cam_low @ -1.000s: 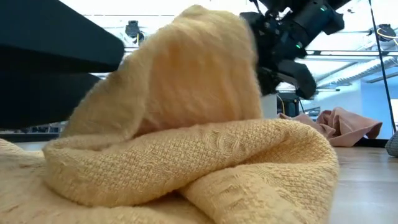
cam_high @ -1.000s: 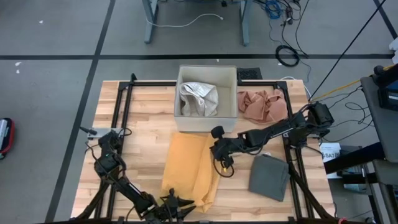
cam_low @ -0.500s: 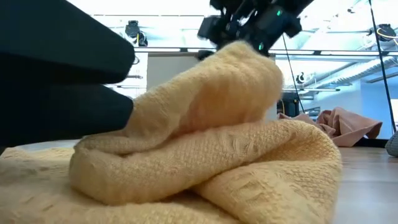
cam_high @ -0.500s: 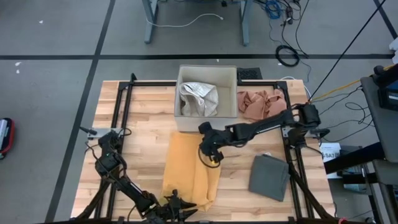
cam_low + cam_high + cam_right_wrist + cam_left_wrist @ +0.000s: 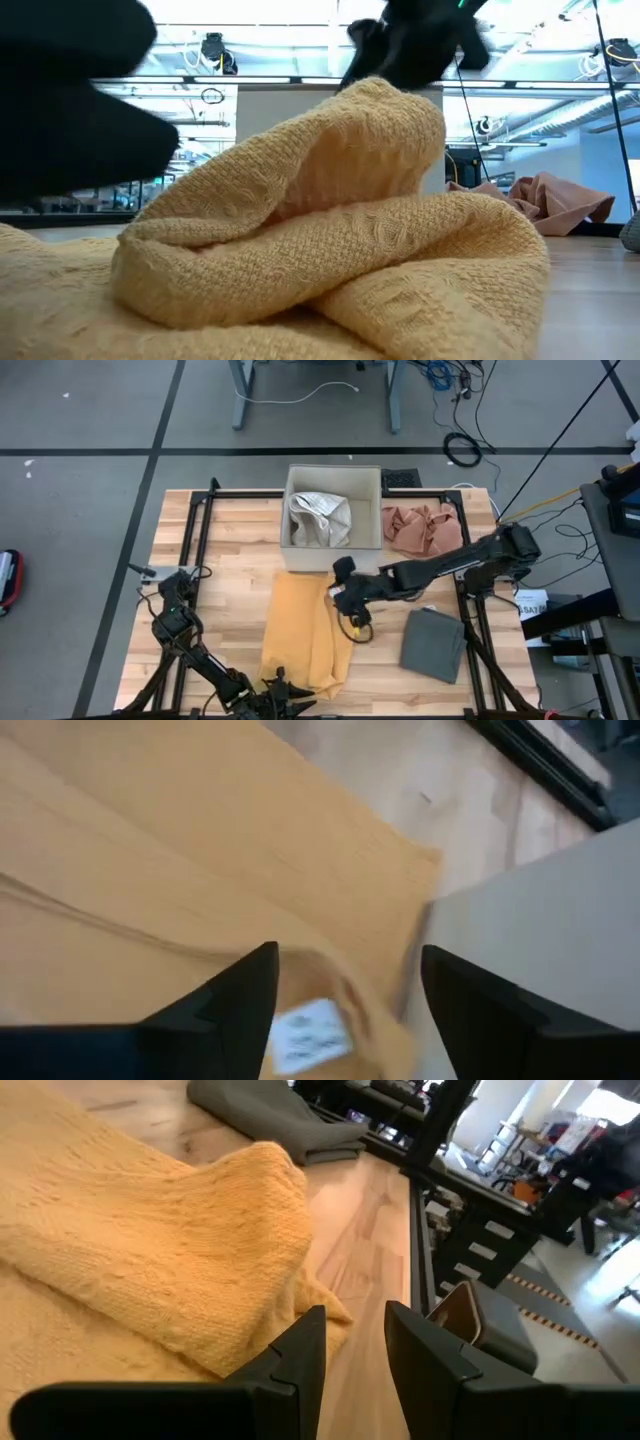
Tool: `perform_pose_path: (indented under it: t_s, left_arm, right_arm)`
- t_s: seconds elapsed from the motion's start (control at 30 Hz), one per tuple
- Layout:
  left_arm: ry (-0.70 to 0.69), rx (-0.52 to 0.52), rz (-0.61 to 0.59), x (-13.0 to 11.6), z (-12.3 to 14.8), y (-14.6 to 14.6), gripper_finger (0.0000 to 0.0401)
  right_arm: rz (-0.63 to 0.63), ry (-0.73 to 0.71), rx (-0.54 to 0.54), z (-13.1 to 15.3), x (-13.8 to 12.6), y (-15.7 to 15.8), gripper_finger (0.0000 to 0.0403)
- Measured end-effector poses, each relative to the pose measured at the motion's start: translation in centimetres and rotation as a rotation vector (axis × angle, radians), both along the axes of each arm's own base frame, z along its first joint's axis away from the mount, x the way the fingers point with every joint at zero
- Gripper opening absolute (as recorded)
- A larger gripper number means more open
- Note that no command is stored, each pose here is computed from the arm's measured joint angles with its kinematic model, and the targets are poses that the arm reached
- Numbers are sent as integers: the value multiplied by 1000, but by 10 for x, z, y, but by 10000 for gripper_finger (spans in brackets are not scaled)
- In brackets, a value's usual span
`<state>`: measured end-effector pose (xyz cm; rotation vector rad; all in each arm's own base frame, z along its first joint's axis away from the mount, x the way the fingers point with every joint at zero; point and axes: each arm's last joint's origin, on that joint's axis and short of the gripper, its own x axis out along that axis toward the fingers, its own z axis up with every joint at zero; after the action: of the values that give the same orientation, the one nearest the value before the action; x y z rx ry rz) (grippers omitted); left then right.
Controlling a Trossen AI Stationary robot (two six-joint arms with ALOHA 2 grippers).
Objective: Fold towel
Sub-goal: Fold the yellow towel
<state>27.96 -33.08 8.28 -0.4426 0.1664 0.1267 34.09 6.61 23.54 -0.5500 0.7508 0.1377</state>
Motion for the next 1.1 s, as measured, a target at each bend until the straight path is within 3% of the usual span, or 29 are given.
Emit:
perform_pose_path:
  t_s: [0.17, 0.37, 0.63, 0.83, 1.1]
  left_arm:
    - [-4, 32, 7, 1, 1, 1, 110]
    - [-8, 75, 32, 1, 1, 2, 110]
    - [-2, 93, 44, 9, 1, 9, 110]
    - [18, 100, 4, 18, 0, 15, 110]
    - [46, 164, -1, 26, -2, 23, 110]
  right_arm:
    - [34, 72, 207, 6, -20, 34, 223]
    - [98, 185, 315, -20, -35, 92, 197]
    - [113, 109, 478, -38, -34, 141, 176]
    - [65, 149, 491, -69, -26, 151, 158]
    - [21, 68, 424, -87, -13, 147, 136]
